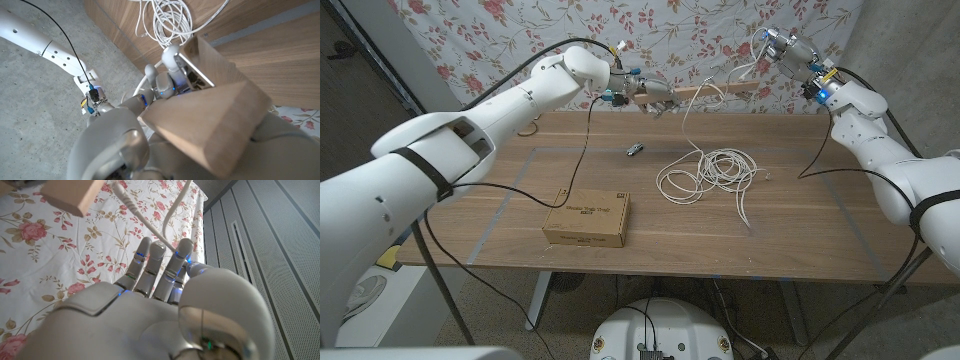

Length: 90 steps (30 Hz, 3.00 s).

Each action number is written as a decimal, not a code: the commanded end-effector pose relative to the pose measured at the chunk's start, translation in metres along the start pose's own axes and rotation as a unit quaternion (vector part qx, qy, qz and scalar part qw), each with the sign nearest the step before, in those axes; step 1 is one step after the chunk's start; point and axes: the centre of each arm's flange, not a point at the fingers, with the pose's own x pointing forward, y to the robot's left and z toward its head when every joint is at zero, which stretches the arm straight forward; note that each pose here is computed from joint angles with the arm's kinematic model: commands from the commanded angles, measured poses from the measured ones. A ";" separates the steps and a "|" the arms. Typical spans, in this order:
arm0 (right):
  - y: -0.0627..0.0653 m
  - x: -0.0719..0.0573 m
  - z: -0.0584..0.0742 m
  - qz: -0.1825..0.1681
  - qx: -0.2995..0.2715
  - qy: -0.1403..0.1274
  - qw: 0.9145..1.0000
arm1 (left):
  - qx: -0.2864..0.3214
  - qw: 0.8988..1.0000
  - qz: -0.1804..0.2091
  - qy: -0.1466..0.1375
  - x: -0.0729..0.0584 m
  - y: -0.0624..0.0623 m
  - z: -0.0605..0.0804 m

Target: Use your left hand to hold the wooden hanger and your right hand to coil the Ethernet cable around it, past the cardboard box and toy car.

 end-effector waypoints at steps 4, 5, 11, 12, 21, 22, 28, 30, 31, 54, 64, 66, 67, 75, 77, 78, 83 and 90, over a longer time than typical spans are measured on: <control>0.000 0.028 0.006 -0.001 -0.006 0.016 1.000 | 0.006 1.000 -0.029 0.003 0.002 -0.002 -0.002; 0.001 0.029 0.004 0.001 -0.009 0.021 1.000 | 0.005 1.000 -0.028 0.001 0.002 -0.002 -0.003; 0.006 0.031 -0.011 0.001 -0.007 0.055 0.998 | 0.006 1.000 -0.025 -0.003 -0.001 -0.001 -0.003; 0.006 0.032 -0.013 0.002 -0.008 0.061 0.998 | 0.006 1.000 -0.026 -0.004 -0.001 -0.001 -0.003; 0.015 0.047 -0.027 0.011 -0.022 0.115 0.993 | 0.004 1.000 -0.022 -0.017 -0.003 -0.001 -0.001; 0.016 0.048 -0.027 0.012 -0.023 0.119 0.993 | 0.001 1.000 -0.021 -0.019 -0.004 -0.001 -0.001; 0.018 0.052 -0.030 0.028 -0.057 0.150 0.987 | -0.008 0.999 -0.020 -0.026 -0.007 -0.002 -0.002; 0.018 0.053 -0.029 0.036 -0.078 0.163 0.983 | -0.010 0.999 -0.020 -0.027 -0.008 -0.002 -0.002; 0.019 0.054 -0.029 0.039 -0.088 0.169 0.981 | -0.010 0.999 -0.020 -0.027 -0.008 -0.002 -0.002; 0.028 0.053 -0.024 0.097 -0.125 0.205 0.966 | -0.007 0.999 -0.023 -0.034 -0.011 -0.003 0.002; 0.033 0.053 -0.023 0.097 -0.109 0.175 0.974 | -0.008 0.999 -0.020 -0.035 -0.015 -0.006 0.003; 0.033 0.052 -0.023 0.086 -0.107 0.163 0.977 | -0.008 0.999 -0.020 -0.035 -0.016 -0.007 0.003; 0.033 0.051 -0.023 0.081 -0.104 0.158 0.979 | -0.010 0.999 -0.019 -0.035 -0.016 -0.007 0.002; 0.036 0.042 -0.015 0.001 -0.111 0.099 0.989 | -0.015 0.999 -0.016 -0.031 -0.021 -0.011 0.000; 0.036 0.041 -0.010 -0.001 -0.126 0.101 0.987 | -0.015 0.999 -0.017 -0.031 -0.021 -0.011 0.000; 0.036 0.040 -0.008 -0.003 -0.132 0.105 0.986 | -0.014 0.999 -0.017 -0.031 -0.022 -0.012 0.000; 0.036 0.034 0.008 -0.022 -0.187 0.141 0.972 | -0.012 0.999 -0.021 -0.033 -0.022 -0.013 0.002; 0.038 0.018 0.040 -0.125 -0.327 0.187 0.918 | -0.012 0.999 -0.022 -0.032 -0.025 -0.014 0.001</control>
